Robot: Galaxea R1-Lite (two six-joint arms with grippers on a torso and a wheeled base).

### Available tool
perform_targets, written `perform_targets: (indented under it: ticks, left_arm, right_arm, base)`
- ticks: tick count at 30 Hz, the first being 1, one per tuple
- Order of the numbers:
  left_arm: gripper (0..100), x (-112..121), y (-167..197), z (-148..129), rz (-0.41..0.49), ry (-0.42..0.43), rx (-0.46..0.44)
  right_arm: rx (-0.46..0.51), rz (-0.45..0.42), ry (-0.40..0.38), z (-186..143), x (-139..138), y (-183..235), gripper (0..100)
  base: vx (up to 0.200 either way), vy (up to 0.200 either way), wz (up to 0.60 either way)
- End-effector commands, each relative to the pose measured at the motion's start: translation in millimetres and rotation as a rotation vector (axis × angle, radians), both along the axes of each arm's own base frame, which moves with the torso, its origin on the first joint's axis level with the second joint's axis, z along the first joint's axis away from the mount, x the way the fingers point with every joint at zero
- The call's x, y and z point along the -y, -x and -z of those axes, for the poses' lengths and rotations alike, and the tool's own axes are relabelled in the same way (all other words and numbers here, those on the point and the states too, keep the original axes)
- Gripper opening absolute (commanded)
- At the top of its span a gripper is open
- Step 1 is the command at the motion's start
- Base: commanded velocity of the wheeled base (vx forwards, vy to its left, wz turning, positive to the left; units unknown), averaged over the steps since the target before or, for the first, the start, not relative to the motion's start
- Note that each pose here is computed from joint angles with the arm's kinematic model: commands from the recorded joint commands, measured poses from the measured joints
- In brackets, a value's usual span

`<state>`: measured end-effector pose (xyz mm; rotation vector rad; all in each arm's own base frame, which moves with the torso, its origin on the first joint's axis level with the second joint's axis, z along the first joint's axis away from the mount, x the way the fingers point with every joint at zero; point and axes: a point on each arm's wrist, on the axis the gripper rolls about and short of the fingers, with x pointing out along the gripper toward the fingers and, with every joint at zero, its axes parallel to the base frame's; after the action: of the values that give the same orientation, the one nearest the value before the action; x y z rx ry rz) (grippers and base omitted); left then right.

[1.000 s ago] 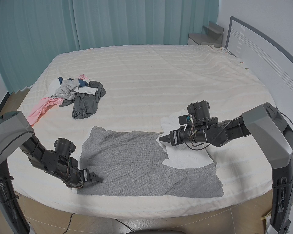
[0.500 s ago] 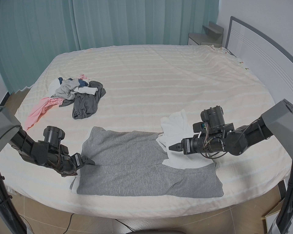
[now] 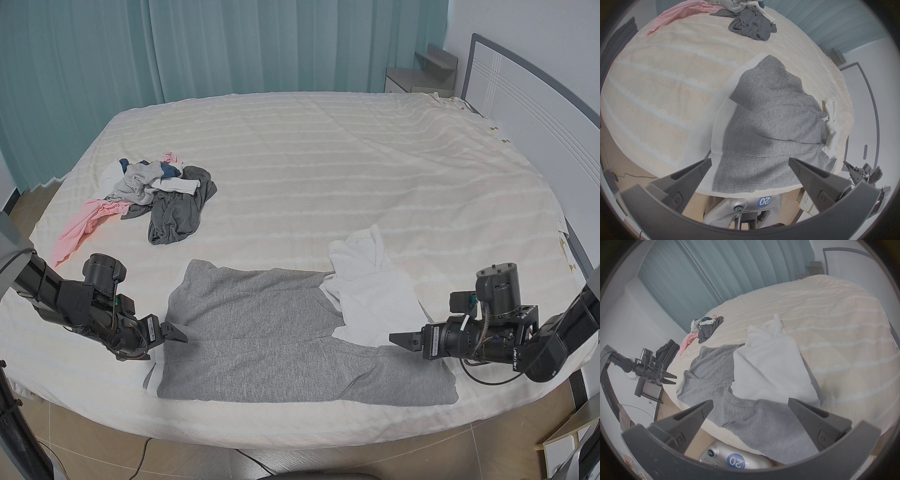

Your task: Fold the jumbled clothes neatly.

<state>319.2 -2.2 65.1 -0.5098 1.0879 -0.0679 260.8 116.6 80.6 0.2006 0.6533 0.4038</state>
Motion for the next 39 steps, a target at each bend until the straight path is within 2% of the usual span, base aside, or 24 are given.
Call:
perform_targets:
  ticks: [1,10,22,27,31,39]
  left_arm:
    - [100,0,-6,18,0.001,-0.006,-0.040]
    - [100,-4,-17,32,-0.044,-0.088,-0.003]
    - [100,-2,-20,43,-0.045,-0.075,-0.027]
    - [100,1,-24,39,-0.074,-0.050,0.011]
    - [100,8,-22,38,-0.076,-0.019,-0.003]
    - [100,9,-20,42,-0.071,-0.014,-0.019]
  right_arm:
    - [0.029,0.032,-0.046,-13,14,23,100]
    - [0.027,0.042,-0.071,-18,18,33,100]
    - [0.008,0.043,-0.065,-14,20,37,100]
    - [0.006,0.044,-0.065,-13,20,37,100]
    - [0.003,0.046,-0.064,-12,20,36,100]
    - [0.006,0.047,-0.064,-13,20,37,100]
  base:
    - [0.000,0.000,0.00]
    - [0.000,0.000,0.00]
    - [0.000,0.000,0.00]
    - [0.000,0.000,0.00]
    - [0.000,0.000,0.00]
    - [0.000,0.000,0.00]
